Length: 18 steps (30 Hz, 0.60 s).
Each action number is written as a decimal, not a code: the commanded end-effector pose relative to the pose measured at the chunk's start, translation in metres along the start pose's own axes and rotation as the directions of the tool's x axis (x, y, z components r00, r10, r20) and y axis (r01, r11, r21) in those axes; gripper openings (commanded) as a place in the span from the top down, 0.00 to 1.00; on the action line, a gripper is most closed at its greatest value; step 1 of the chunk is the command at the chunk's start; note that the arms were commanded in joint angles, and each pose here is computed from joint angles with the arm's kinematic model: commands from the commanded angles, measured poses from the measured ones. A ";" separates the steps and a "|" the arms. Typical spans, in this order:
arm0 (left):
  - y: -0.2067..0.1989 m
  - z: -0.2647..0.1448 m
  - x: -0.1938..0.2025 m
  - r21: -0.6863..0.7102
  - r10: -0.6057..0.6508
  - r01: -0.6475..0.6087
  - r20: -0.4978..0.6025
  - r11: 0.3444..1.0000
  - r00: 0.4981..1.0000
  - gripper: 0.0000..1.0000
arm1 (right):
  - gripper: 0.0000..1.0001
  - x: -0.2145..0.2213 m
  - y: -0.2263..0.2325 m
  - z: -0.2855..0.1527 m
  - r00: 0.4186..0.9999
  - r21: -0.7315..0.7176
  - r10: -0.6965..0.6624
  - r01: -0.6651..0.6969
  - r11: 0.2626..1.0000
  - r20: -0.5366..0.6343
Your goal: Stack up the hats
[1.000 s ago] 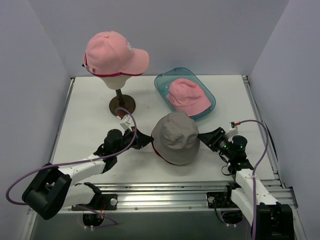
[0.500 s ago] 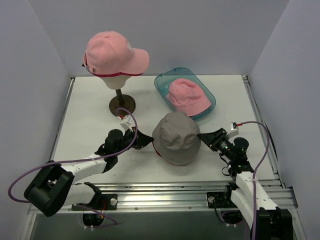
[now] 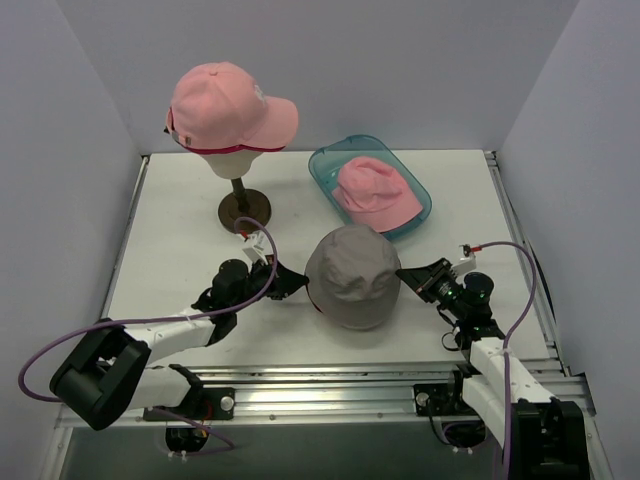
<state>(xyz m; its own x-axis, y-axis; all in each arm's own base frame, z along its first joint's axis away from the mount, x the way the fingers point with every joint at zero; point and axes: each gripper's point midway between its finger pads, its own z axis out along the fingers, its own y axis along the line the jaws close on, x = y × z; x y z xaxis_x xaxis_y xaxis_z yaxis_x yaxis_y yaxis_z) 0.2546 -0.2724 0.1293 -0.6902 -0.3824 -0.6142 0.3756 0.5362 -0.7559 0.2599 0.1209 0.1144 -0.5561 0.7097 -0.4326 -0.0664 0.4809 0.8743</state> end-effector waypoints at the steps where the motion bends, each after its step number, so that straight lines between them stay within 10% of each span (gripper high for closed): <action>1: -0.014 0.003 -0.014 0.030 0.040 -0.042 0.041 0.999 0.998 0.98 | 1.00 -0.010 -0.009 0.002 0.997 0.049 -0.059 0.057 0.997 0.040; 18: 0.016 0.015 0.000 -0.049 0.036 -0.035 0.023 0.998 0.999 0.98 | 1.00 -0.005 -0.039 0.008 0.996 0.137 -0.082 0.079 0.988 0.019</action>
<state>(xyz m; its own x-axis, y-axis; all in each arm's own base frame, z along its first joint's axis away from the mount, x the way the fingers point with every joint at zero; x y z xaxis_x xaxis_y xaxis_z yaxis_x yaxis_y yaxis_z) 0.2609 -0.2758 0.1164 -0.6868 -0.3830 -0.6177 0.3650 0.5532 -0.7488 0.2673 0.1138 0.0933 -0.5531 0.6847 -0.4745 -0.0362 0.5493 0.8348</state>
